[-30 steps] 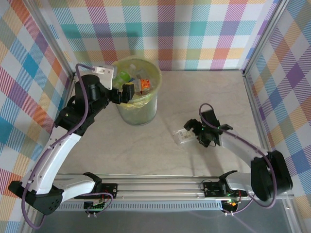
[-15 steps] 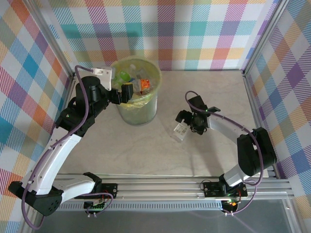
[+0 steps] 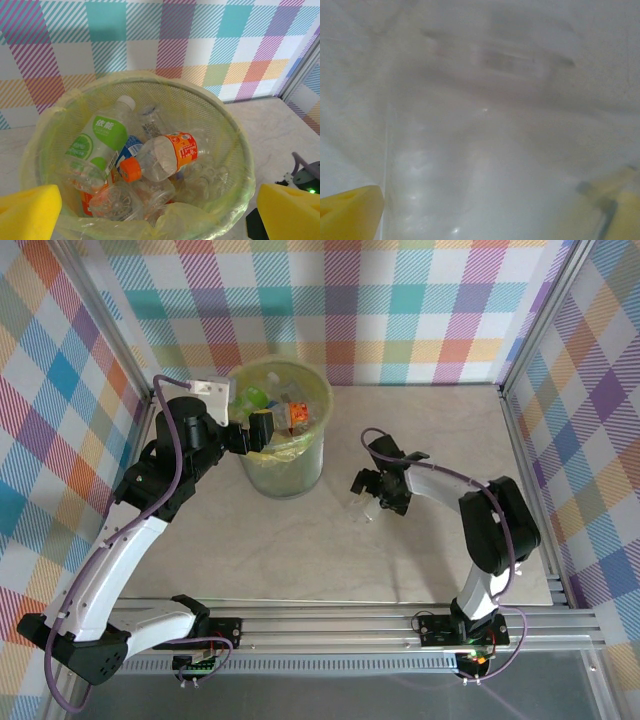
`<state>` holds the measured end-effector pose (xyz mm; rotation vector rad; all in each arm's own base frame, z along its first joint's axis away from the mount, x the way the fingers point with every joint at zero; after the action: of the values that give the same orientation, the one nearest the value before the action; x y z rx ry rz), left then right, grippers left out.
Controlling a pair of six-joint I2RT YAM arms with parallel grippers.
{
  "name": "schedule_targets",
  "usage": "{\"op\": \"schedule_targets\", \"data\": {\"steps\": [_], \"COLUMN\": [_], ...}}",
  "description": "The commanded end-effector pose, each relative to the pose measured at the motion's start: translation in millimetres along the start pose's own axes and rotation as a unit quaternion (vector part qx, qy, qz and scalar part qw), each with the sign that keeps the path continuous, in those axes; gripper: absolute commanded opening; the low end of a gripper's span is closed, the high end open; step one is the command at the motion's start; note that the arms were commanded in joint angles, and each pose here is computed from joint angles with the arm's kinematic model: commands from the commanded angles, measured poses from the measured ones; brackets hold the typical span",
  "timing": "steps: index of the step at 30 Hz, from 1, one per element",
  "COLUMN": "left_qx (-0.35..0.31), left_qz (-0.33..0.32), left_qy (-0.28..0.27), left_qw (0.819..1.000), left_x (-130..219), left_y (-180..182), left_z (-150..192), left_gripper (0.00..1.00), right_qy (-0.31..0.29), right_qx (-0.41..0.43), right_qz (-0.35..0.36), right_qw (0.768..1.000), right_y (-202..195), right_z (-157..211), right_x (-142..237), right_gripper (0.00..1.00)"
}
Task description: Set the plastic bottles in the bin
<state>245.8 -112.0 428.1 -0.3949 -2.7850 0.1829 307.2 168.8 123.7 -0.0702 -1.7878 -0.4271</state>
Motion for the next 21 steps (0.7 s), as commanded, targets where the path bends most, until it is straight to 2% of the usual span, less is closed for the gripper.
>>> {"op": "schedule_targets", "data": {"steps": [1,6,8,11,13,18,21], "left_qx": [0.003,0.002,0.002,0.005,0.005,0.011,0.032], "left_qz": [-0.001,-0.001,-0.001,-0.001,-0.003,-0.028,-0.072], "left_qy": [-0.011,-0.008,-0.008,-0.007,-0.007,-0.009,-0.007], "left_qw": [1.0,1.0,1.0,1.0,1.0,1.0,0.997], "left_x": [6.8,4.6,4.5,4.2,4.3,5.3,5.9], "left_y": [-0.3,-0.9,-0.8,-1.0,-0.6,3.8,11.0], "left_z": [-4.8,-5.2,-5.7,-5.2,-5.1,-4.8,-4.2], "left_gripper": [1.0,1.0,1.0,1.0,1.0,1.0,1.0], "right_qy": [0.008,0.006,0.005,-0.002,-0.007,-0.027,-0.054], "right_qx": [0.011,0.022,0.031,0.044,0.053,0.073,0.097], "right_qz": [0.027,0.02,0.018,0.02,0.016,-0.016,-0.052], "right_qw": [1.0,1.0,0.999,0.999,0.998,0.997,0.992], "right_y": [-2.4,2.4,4.4,6.7,8.7,16.5,25.2], "right_z": [1.9,-0.8,-1.7,-2.5,-2.0,-1.2,-2.7], "right_x": [-8.2,-8.2,-3.4,7.8,16.5,46.4,80.5], "right_gripper": [1.0,0.98,0.9,0.67,0.58,0.42,0.39]}}
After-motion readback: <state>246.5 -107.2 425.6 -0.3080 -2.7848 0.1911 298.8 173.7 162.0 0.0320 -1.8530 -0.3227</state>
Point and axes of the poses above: each hand's point on the last joint's axis, 136 mm out from that joint toward the fingers, its own x axis back along the fingers, its own y axis along the line the jaws close on, z = x × y, the point moved 9 cm from there along x, back along the fingers, and after that the axes turned 4 degrees about x, right-handed, at the moved point
